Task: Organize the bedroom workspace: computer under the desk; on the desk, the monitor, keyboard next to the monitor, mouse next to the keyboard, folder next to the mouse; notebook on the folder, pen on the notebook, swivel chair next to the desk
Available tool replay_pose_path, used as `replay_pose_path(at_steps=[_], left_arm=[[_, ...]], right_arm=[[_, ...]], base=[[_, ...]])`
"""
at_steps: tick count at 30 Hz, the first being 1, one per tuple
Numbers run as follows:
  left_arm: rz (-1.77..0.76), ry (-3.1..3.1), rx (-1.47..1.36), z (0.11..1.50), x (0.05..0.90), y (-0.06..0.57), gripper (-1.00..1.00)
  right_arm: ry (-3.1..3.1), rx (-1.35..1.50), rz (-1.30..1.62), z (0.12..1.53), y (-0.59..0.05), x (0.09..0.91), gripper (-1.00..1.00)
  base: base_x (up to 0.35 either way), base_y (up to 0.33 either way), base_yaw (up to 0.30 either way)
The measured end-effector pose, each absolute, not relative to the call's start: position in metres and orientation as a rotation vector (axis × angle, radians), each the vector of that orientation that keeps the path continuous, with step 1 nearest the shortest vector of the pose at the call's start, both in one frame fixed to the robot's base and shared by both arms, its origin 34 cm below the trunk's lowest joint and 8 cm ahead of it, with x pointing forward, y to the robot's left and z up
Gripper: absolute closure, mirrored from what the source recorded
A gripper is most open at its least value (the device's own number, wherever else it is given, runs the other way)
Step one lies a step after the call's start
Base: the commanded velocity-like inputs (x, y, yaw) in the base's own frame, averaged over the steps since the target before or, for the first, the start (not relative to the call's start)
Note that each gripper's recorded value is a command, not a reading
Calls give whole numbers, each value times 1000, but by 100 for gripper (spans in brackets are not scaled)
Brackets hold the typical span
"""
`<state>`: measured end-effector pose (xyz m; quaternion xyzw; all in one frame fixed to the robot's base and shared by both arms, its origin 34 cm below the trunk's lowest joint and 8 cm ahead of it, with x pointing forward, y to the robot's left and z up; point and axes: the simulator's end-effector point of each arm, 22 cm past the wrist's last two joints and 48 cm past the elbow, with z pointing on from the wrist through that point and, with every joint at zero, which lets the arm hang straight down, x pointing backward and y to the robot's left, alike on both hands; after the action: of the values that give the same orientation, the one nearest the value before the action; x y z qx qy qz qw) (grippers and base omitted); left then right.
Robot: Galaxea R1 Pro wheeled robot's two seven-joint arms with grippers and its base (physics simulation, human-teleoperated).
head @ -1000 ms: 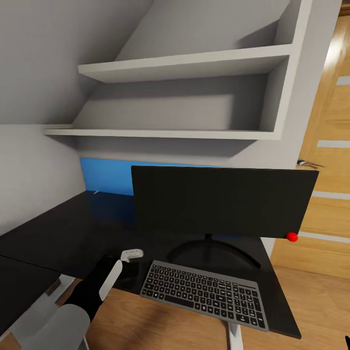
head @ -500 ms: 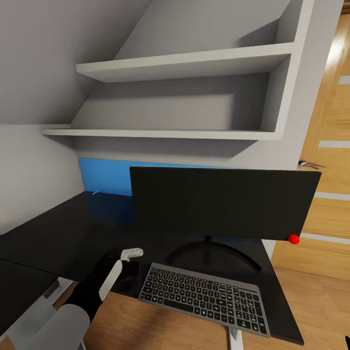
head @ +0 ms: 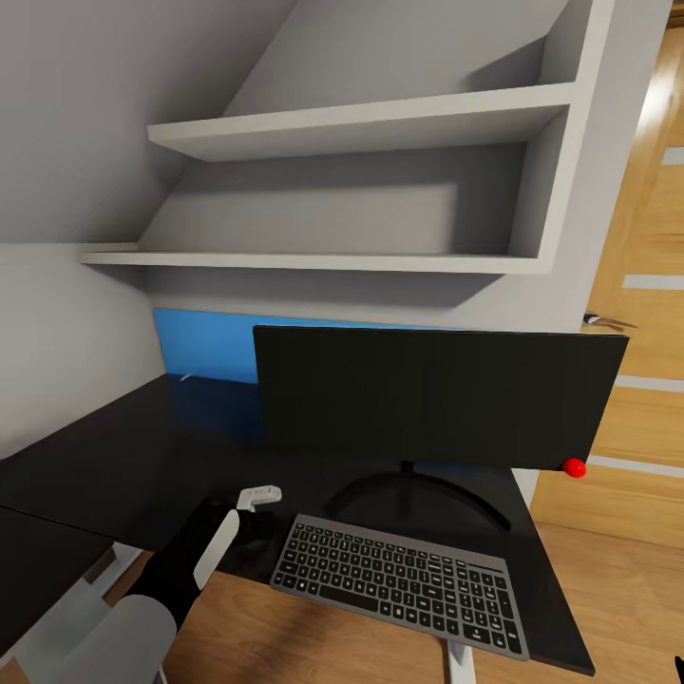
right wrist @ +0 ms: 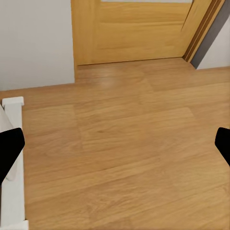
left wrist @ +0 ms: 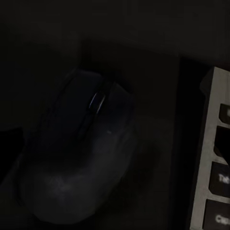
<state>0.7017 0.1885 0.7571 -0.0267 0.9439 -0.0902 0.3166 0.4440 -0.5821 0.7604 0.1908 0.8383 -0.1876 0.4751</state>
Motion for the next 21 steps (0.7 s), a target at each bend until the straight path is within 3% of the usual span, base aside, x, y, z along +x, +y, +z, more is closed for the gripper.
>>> replay_pose_path(at_steps=[21], left_arm=[[-261,2387,-54,792,714,186,-100]], right_arm=[[2049,465,-461,761,-582,444,-100]], base=[[0,0,0]])
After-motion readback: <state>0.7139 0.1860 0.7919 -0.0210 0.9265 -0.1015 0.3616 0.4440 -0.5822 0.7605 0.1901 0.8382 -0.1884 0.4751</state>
